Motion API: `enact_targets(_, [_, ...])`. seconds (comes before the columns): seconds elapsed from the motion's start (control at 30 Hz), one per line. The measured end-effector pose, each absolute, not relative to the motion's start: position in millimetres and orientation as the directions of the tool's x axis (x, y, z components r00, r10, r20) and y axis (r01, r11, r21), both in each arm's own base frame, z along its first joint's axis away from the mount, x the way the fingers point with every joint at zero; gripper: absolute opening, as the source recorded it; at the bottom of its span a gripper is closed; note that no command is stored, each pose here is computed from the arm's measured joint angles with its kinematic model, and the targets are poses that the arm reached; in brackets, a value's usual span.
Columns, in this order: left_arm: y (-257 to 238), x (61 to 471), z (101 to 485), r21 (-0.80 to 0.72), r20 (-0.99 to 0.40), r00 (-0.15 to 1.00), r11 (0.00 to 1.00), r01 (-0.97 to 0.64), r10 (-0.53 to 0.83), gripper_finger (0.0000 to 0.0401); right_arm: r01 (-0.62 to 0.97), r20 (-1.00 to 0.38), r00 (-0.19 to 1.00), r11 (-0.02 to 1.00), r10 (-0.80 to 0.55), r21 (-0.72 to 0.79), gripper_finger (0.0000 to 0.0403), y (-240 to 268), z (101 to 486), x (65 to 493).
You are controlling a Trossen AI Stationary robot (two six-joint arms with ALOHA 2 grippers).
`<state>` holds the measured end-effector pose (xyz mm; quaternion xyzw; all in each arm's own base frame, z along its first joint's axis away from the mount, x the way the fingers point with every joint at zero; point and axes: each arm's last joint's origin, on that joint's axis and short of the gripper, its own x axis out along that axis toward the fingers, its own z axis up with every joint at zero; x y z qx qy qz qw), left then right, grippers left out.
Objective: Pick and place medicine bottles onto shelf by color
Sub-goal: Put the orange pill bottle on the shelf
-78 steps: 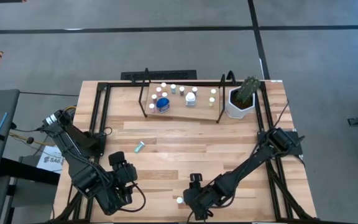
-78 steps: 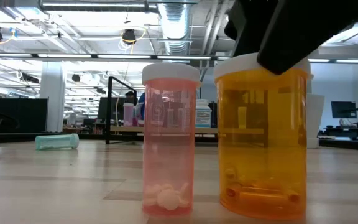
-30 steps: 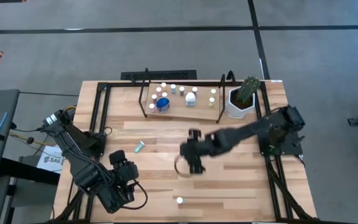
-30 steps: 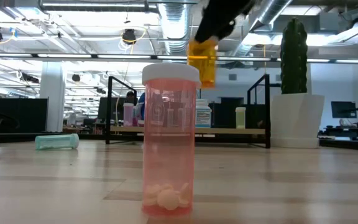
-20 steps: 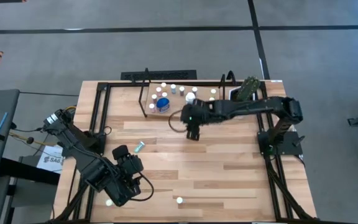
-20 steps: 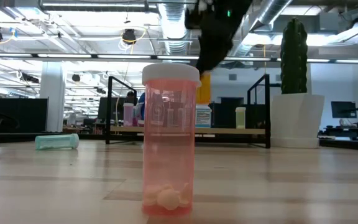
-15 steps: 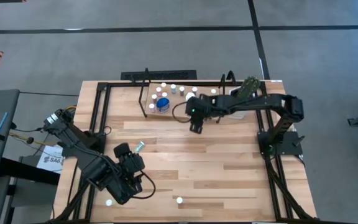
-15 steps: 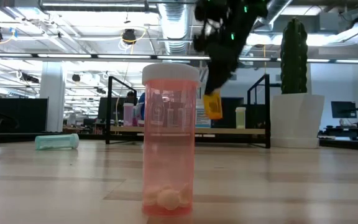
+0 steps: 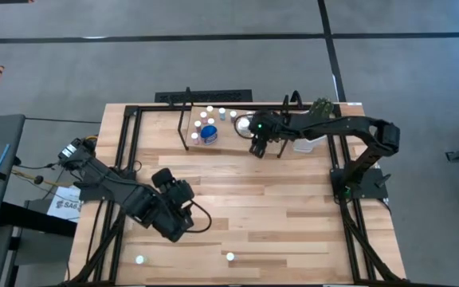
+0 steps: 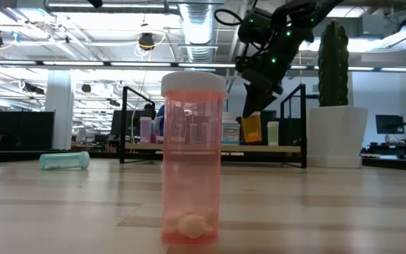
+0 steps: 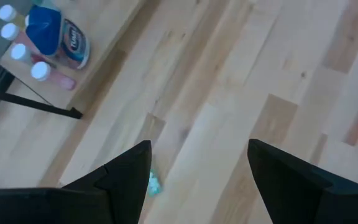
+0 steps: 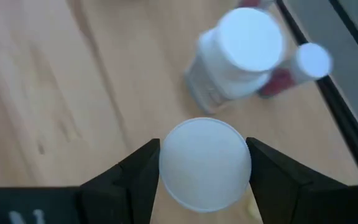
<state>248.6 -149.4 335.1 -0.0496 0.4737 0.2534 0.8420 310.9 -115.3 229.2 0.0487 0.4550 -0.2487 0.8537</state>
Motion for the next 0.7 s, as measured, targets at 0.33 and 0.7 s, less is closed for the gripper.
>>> enact_targets(0.33, [-140.2,254.1,335.1,0.159,-0.824,0.409,0.853,-0.497,0.392,0.0254,0.569,-0.792,0.427,0.810,-0.437,-0.140,0.0230,-153.2,227.0,298.2])
enact_targets(0.7, [-140.3,253.8,334.8,0.154,-0.833,0.401,0.856,-0.494,0.382,0.0254,0.583,-0.776,0.478,0.809,-0.412,-0.071,0.0230,-167.7,229.4,294.4])
